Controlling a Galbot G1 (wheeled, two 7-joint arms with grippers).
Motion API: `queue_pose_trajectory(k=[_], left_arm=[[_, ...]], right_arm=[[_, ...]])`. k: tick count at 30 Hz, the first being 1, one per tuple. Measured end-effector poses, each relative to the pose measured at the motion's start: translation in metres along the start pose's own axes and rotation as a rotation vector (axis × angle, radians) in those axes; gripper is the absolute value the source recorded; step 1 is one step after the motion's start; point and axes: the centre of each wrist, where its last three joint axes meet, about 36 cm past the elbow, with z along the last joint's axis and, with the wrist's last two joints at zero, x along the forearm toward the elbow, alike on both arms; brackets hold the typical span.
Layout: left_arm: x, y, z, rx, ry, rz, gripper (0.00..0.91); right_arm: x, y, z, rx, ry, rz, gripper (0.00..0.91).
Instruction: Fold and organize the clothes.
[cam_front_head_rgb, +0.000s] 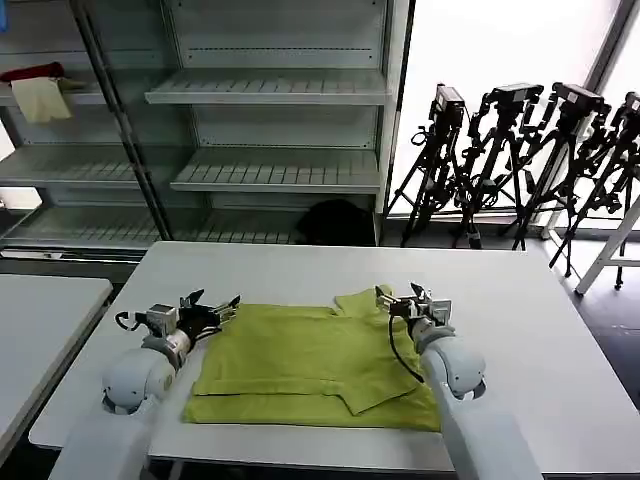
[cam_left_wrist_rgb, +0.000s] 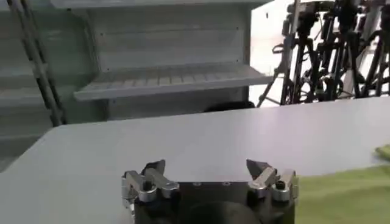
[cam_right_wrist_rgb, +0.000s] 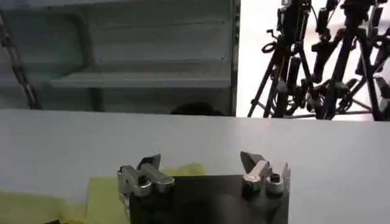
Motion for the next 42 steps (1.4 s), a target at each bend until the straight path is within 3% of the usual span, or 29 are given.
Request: queue_pose_trajectory(k=[11, 14, 15, 16, 18, 20, 23, 42], left_arm=[[-0.008, 0.003, 0.008, -0.023, 0.039, 0.004, 0.897], [-0.007, 0.002, 0.011, -0.027, 0.046, 0.009, 0.856], [-0.006, 0.002, 0.012, -0.027, 0.047, 0.010, 0.705], [-0.006, 0.001, 0.013, -0.026, 0.049, 0.011, 0.393], [-0.006, 0.001, 0.015, -0.026, 0.054, 0.016, 0.141], [-0.005, 0.000, 0.018, -0.027, 0.059, 0.022, 0.040], [-0.003, 0.000, 0.020, -0.028, 0.061, 0.031, 0.010], [0.007, -0.005, 0.020, -0.019, 0.046, 0.078, 0.000]], right_arm=[[-0.016, 0.004, 0.006, -0.003, 0.035, 0.004, 0.907], [-0.019, 0.006, 0.009, 0.002, 0.045, 0.005, 0.806], [-0.020, 0.006, 0.010, 0.004, 0.047, 0.006, 0.685], [-0.020, 0.007, 0.010, 0.005, 0.048, 0.006, 0.574], [-0.021, 0.008, 0.011, 0.009, 0.050, 0.004, 0.353], [-0.022, 0.009, 0.013, 0.010, 0.054, 0.001, 0.242], [-0.024, 0.011, 0.016, 0.005, 0.062, 0.000, 0.000], [-0.007, 0.019, 0.016, -0.021, 0.047, -0.027, 0.000]])
